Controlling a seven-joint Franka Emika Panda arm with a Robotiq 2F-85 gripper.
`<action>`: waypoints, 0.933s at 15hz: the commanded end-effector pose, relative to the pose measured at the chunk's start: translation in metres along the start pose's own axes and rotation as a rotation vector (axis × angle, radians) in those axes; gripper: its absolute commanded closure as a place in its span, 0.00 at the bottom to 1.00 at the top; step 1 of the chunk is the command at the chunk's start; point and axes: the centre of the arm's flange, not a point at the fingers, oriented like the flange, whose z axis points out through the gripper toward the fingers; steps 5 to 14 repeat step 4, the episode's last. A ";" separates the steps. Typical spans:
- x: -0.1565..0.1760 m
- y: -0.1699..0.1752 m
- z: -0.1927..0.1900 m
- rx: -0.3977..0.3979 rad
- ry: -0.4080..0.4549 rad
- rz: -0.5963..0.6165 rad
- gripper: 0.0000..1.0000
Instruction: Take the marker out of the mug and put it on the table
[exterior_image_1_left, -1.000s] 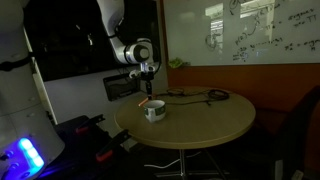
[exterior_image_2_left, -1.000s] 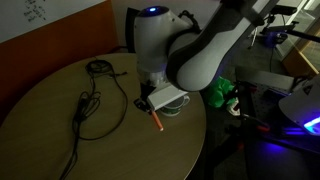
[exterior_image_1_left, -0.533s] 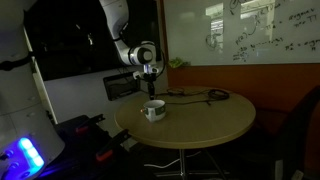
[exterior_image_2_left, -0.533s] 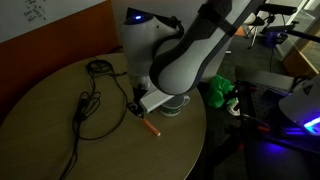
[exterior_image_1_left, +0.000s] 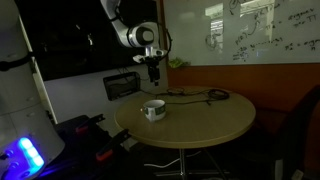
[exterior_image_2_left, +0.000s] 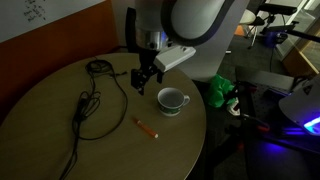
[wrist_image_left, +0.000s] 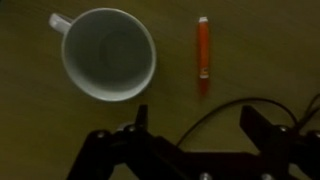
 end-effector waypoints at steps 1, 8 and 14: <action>-0.026 0.031 -0.045 -0.014 -0.052 -0.073 0.00; -0.038 0.047 -0.071 -0.028 -0.055 -0.076 0.00; -0.038 0.047 -0.071 -0.028 -0.055 -0.076 0.00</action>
